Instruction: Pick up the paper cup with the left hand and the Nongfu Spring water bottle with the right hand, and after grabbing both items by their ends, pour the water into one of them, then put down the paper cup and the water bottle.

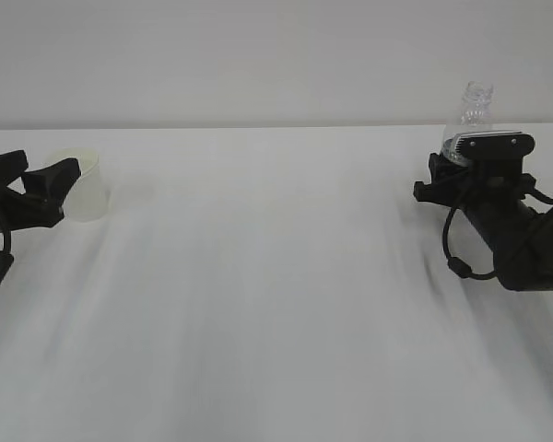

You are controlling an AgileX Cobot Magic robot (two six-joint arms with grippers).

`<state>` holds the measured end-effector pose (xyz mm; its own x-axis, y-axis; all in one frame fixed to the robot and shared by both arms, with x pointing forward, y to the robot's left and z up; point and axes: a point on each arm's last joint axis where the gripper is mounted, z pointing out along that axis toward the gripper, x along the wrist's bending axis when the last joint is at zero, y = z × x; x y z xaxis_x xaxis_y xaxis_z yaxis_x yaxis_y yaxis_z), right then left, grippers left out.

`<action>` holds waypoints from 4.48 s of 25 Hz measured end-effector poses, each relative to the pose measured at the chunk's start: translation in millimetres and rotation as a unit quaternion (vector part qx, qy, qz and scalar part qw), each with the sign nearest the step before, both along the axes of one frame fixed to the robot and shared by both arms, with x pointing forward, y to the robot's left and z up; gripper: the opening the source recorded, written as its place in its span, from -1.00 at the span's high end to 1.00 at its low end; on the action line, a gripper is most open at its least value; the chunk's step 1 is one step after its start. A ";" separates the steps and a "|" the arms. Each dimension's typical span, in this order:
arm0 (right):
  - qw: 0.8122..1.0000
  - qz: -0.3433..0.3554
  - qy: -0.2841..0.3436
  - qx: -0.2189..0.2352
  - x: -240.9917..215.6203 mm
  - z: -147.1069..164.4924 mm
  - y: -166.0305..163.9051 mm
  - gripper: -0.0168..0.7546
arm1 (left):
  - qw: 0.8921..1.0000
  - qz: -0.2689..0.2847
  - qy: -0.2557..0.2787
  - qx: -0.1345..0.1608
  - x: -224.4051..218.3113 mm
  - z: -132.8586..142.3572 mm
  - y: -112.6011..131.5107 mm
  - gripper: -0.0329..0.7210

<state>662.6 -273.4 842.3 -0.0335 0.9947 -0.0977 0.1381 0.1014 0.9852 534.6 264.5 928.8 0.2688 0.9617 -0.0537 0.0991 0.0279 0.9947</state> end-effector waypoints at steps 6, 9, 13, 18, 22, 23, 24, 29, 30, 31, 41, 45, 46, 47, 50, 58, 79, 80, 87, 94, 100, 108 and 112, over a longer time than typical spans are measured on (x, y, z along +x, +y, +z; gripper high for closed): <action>1.000 0.000 0.002 0.000 -0.1 -0.4 0.0 -0.22 | 1.000 -0.005 0.000 0.002 -0.2 -0.1 -0.8 -0.50; 1.000 0.000 0.004 -0.001 -0.9 -1.1 -0.1 -0.30 | 1.000 -0.007 0.000 0.002 -0.3 -0.1 -1.1 -0.48; 1.000 0.001 0.007 -0.002 -2.7 -2.6 0.0 -0.38 | 1.000 -0.010 0.000 0.004 -0.5 -0.1 -1.7 -0.47; 1.000 0.001 0.008 -0.002 -2.9 -2.7 0.0 -0.40 | 1.000 -0.010 0.000 0.004 -0.5 -0.1 -1.7 -0.46; 1.000 0.001 0.008 -0.002 -2.9 -2.7 0.0 -0.49 | 1.000 -0.011 0.000 0.004 -0.5 -0.2 -1.8 -0.46; 1.000 0.001 0.008 -0.002 -2.9 -2.7 0.0 -0.51 | 1.000 -0.011 0.000 0.004 -0.5 -0.2 -1.8 -0.46; 1.000 0.001 0.008 -0.002 -2.9 -2.7 0.0 -0.52 | 1.000 -0.011 0.000 0.004 -0.5 -0.2 -1.8 -0.46; 1.000 0.002 0.025 -0.002 -4.3 -6.3 0.0 -0.58 | 1.000 -0.012 -0.001 0.004 -0.6 0.4 -2.0 -0.46; 1.000 0.003 0.030 -0.003 -4.5 -7.2 0.2 -0.58 | 1.000 -0.012 -0.002 0.004 -0.7 1.1 -2.0 -0.45; 0.999 0.004 0.032 -0.003 -4.7 -7.5 0.4 -0.59 | 1.000 -0.012 -0.003 0.004 -0.8 1.7 -2.0 -0.45; 0.999 0.014 0.051 -0.009 -24.5 -15.1 0.0 -0.59 | 1.000 -0.016 -0.005 0.006 -1.1 2.7 -2.7 -0.43; 0.999 0.014 0.046 -0.010 -34.6 -7.4 -0.6 -0.59 | 1.000 -0.018 -0.005 0.007 -1.2 2.7 -3.1 -0.42; 0.999 0.014 0.045 -0.010 -37.0 -5.8 -0.8 -0.59 | 1.000 -0.018 -0.005 0.007 -1.2 2.7 -3.1 -0.42; 0.999 0.014 0.042 -0.010 -39.4 -3.6 -0.9 -0.59 | 1.000 -0.018 -0.005 0.007 -1.2 2.7 -3.1 -0.43; 0.999 0.014 0.045 -0.010 -48.6 0.7 -1.6 -0.59 | 1.000 -0.018 -0.005 0.007 -1.2 2.7 -3.1 -0.43; 0.999 0.014 0.034 -0.010 -77.2 23.7 -3.6 -0.59 | 1.000 -0.017 -0.014 0.012 -5.0 16.0 -2.6 -0.42; 0.997 0.055 -0.038 -0.024 -124.1 109.9 0.4 -0.59 | 0.997 0.020 -0.030 0.063 -51.7 102.9 7.4 -0.42; 0.997 0.057 -0.038 -0.025 -125.2 113.6 0.7 -0.59 | 0.997 0.022 -0.035 0.064 -55.4 107.3 8.0 -0.42; 0.997 0.057 -0.044 -0.032 -139.4 148.7 -0.4 -0.59 | 0.995 0.037 -0.051 0.073 -78.4 131.3 12.0 -0.42; 0.997 0.053 -0.048 -0.036 -157.8 179.0 -2.4 -0.58 | 0.994 0.056 -0.054 0.081 -103.2 148.4 16.8 -0.42; 0.996 0.056 -0.040 -0.049 -174.9 196.8 -3.3 -0.58 | 0.993 0.077 -0.046 0.077 -126.2 158.6 22.1 -0.42; 0.996 0.058 -0.035 -0.066 -199.3 217.0 -5.1 -0.58 | 0.993 0.102 -0.003 0.056 -148.8 159.4 28.0 -0.42; 0.996 0.052 -0.031 -0.069 -214.6 227.6 -7.2 -0.58 | 0.993 0.109 0.019 0.046 -155.8 157.4 29.6 -0.42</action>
<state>448.1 -280.6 1069.9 -0.1260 0.9632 -0.2374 0.0589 0.2462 0.9674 378.9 294.1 1086.3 0.0535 0.9981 0.0311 0.1377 -0.0382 0.9897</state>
